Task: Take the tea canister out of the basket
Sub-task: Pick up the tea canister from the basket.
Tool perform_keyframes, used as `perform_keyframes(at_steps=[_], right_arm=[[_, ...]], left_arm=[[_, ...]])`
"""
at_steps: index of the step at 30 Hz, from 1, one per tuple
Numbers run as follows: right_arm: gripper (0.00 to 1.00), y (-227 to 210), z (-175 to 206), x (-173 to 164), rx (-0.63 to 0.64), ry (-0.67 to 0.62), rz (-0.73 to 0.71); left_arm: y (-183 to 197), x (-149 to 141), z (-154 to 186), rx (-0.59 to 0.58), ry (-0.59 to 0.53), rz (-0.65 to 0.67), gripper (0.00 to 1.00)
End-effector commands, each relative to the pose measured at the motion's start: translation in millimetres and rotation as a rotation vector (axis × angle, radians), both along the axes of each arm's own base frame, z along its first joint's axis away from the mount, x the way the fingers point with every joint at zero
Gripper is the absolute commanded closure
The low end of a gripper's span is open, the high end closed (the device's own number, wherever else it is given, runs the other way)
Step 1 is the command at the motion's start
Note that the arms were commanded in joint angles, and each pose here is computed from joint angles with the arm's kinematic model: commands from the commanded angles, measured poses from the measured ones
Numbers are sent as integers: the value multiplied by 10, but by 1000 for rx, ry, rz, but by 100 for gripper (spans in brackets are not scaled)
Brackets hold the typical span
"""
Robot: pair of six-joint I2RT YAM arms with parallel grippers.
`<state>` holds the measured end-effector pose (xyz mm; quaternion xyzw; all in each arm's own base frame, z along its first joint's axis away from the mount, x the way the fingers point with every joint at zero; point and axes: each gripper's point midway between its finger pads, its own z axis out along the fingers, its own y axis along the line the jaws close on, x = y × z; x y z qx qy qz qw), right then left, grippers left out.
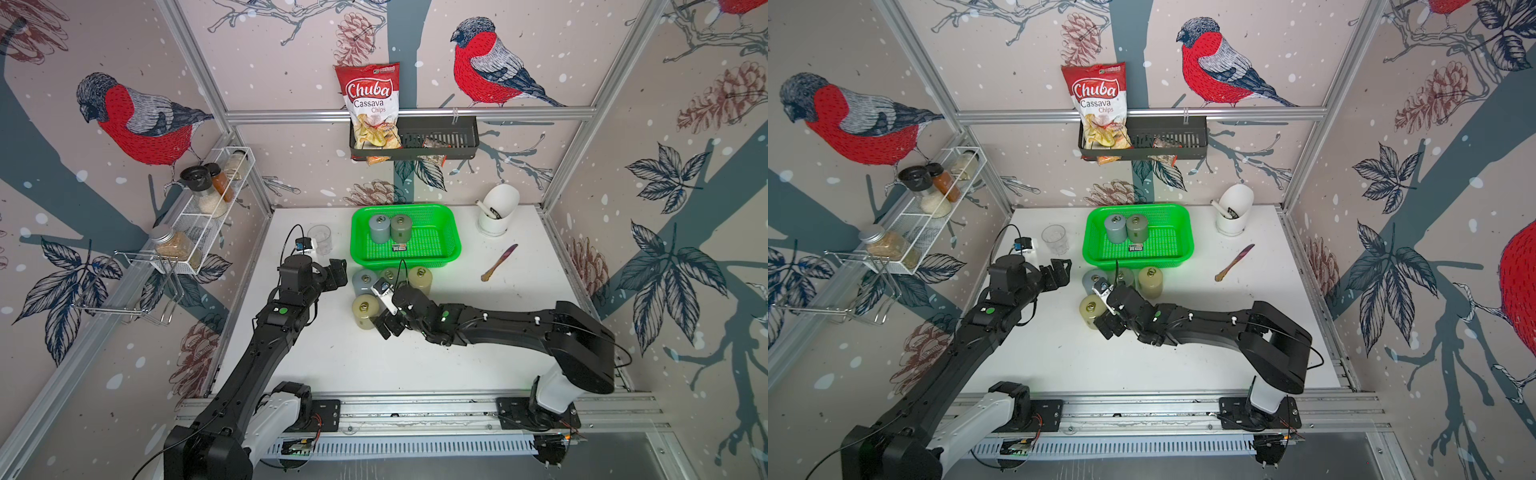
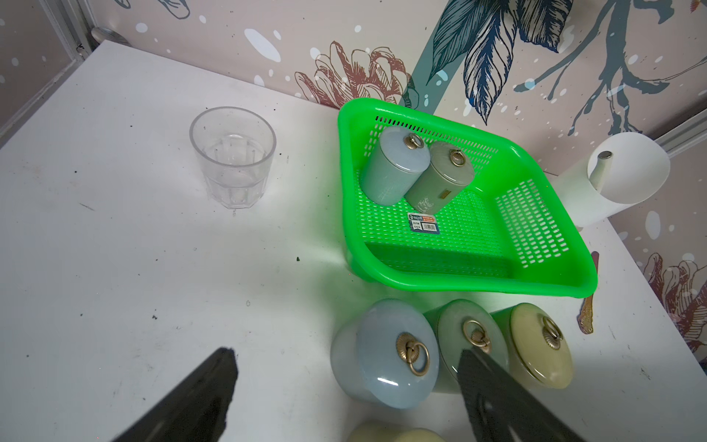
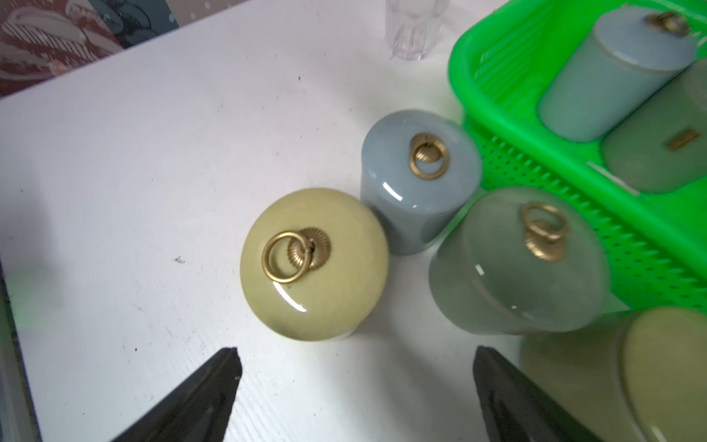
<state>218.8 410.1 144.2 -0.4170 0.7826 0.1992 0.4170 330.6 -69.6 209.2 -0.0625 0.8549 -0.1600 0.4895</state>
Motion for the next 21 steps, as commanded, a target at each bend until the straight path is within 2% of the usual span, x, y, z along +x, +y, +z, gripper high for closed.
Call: perform_keyframes(at_steps=[1,5,10,12,15,21], right_arm=[[0,-63,356,63,70,-32,12],[0,-331,837,542,168,-70,-101],[0,-699,1047,1272,173,-96,-238],[0,-791,986,1515,146,-82,-263],[0,-824,818,1749,132,-27,-201],[0,-913,377,2234,83,-15,-190]], left_arm=[[0,30,93,-1,-36,-2,5],[-4,26,108,-2,-40,-4,5],[-12,19,98,-3,-35,-10,5],[-8,15,95,-1,-34,-9,5],[-6,14,90,-1,-33,-8,5],[-30,14,70,-7,-25,-20,5]])
